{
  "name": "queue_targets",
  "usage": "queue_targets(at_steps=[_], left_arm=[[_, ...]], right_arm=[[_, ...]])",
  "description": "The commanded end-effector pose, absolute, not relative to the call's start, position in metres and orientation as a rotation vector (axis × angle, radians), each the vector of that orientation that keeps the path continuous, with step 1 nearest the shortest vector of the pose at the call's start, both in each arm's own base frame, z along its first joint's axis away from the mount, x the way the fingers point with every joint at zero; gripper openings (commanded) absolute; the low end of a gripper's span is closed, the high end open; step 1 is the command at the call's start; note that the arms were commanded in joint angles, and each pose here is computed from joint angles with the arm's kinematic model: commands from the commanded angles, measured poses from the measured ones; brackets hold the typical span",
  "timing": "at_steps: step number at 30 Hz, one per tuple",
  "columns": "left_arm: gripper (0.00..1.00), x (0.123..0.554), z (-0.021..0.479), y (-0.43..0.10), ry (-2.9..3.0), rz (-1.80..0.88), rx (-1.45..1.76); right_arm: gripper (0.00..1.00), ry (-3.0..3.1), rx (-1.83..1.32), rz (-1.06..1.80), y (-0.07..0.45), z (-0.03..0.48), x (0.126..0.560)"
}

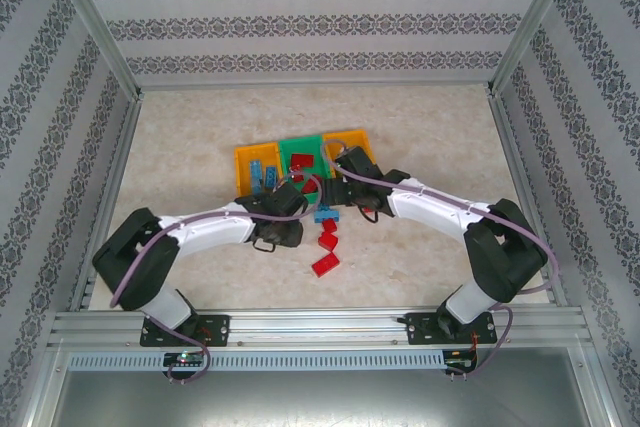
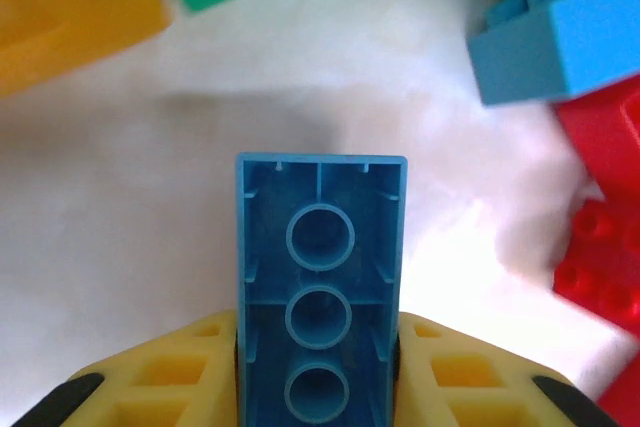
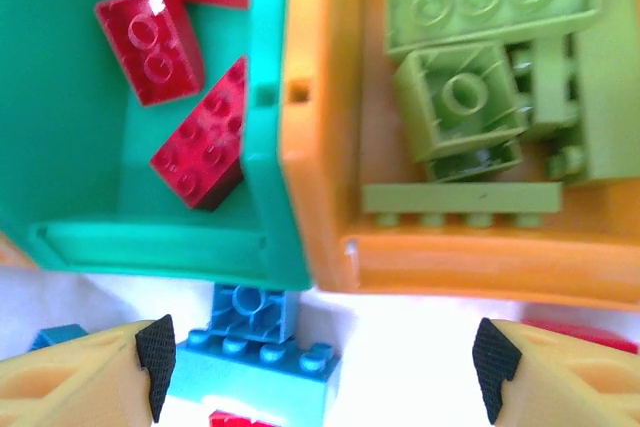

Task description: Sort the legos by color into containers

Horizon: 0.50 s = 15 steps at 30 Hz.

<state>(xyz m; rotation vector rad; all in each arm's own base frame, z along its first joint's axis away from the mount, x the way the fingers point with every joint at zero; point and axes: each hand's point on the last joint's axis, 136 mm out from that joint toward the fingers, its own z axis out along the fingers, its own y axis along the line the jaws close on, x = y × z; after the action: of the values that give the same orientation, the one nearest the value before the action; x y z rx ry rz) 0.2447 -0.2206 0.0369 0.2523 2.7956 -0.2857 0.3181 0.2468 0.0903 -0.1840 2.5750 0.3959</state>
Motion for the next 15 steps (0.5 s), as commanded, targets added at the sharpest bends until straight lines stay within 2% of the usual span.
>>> queue_targets(at_steps=[1,8,15], left_arm=[[0.32,0.233,0.056,-0.207,2.779,-0.264,0.199],[0.38,0.262,0.117,-0.179,2.619,-0.131,0.125],[0.38,0.304,0.126,-0.138,2.608,-0.066,-0.051]], right_arm=[[0.83,2.623,-0.213,0.314,0.248,0.072,0.306],[0.93,2.625,-0.238,0.28,0.267,0.059,0.296],[0.96,2.674,-0.273,0.248,0.28,0.043,0.287]])
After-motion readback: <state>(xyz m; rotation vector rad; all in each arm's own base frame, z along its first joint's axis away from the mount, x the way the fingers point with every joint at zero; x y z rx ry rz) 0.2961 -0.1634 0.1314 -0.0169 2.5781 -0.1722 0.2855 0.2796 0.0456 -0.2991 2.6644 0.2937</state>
